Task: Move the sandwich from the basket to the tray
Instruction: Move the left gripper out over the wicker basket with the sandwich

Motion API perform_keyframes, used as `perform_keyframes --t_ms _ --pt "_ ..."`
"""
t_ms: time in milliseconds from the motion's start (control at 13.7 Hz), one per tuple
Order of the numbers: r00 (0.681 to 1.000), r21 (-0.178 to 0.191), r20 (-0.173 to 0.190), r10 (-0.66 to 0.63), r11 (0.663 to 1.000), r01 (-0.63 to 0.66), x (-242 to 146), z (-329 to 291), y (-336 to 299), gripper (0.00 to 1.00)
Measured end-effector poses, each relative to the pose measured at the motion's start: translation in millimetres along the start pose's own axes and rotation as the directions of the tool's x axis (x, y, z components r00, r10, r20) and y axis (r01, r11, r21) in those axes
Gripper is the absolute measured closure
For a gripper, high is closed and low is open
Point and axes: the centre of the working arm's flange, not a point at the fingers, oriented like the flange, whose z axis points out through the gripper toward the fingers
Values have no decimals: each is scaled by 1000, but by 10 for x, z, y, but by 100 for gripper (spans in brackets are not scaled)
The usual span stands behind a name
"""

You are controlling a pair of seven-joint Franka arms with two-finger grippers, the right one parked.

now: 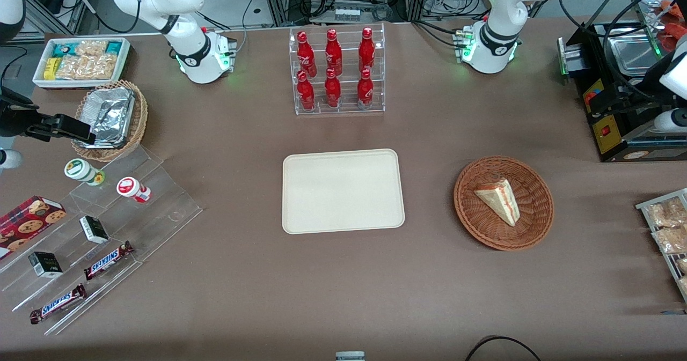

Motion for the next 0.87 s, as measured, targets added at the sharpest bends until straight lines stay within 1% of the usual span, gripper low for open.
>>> perform_keyframes --t_ms 219,364,510,728,874 --pt "1000 6 9 11 1000 -12 15 48 61 0" --pt "1000 15 25 13 1000 -13 66 144 68 0" --pt "999 21 40 -2 1000 1 200 351 65 0" --pt "997 24 40 -71 997 70 440 779 80 0" --pt "994 24 24 -108 994 108 539 1086 90 0"
